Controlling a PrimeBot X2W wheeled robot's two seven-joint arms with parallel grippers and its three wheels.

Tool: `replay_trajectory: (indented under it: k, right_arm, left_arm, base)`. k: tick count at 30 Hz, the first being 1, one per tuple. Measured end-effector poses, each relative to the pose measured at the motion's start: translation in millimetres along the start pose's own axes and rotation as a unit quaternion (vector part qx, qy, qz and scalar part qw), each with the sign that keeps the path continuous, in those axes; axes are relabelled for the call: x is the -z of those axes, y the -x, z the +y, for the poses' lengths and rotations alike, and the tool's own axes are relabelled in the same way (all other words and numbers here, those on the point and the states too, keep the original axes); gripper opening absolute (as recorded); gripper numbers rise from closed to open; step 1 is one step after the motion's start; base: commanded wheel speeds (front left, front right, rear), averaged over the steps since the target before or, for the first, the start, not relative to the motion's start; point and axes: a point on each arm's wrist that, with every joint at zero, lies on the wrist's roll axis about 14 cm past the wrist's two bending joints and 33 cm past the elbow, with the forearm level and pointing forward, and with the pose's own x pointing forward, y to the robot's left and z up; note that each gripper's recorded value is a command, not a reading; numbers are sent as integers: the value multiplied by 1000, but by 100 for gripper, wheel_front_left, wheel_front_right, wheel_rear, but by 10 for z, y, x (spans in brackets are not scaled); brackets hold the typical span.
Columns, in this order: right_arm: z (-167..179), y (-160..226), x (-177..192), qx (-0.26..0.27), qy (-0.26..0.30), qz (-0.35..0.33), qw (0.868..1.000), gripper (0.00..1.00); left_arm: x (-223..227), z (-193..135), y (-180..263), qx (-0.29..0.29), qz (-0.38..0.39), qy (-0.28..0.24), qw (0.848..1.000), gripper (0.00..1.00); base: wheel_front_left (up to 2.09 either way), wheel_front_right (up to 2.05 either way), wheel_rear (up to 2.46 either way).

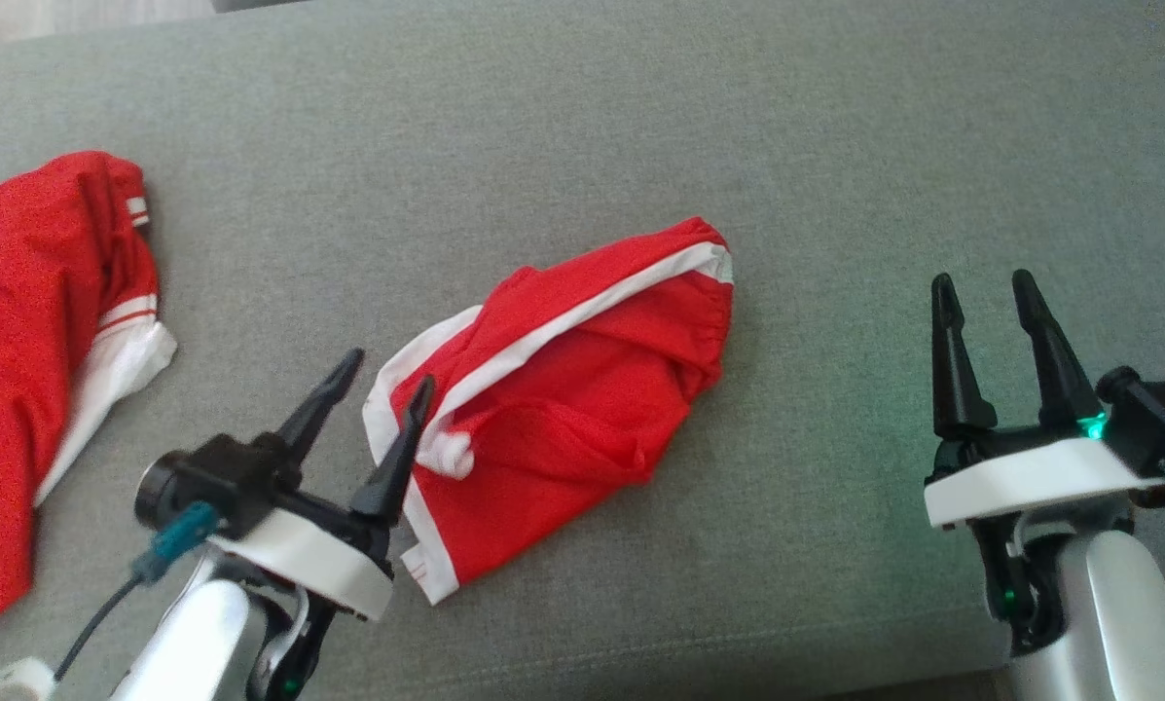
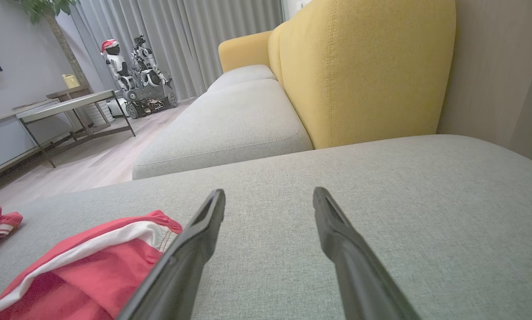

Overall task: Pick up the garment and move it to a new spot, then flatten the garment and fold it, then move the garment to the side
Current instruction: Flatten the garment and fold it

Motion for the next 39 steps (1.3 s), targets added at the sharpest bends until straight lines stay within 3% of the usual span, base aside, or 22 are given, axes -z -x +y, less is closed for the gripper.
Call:
replay_trajectory:
  k: [8,15,29,39]
  right_arm:
    - [92,42,-123,-12,3,-14,1000,100]
    - [160,177,-108,-21,8,-5,1000,100]
    - [208,214,-83,-27,8,3,1000,100]
    - [328,-23,350,-60,11,78,995,100]
  left_arm:
    - [-389,289,164,-118,-71,37,990,100]
    - [-511,359,385,-171,-90,10,981,100]
    - [-377,297,509,-176,-70,9,982,100]
    - [-407,428,526,-194,-72,6,978,100]
  base:
    - [0,0,0]
    - [0,0,0]
    - [0,0,0]
    - [0,0,0]
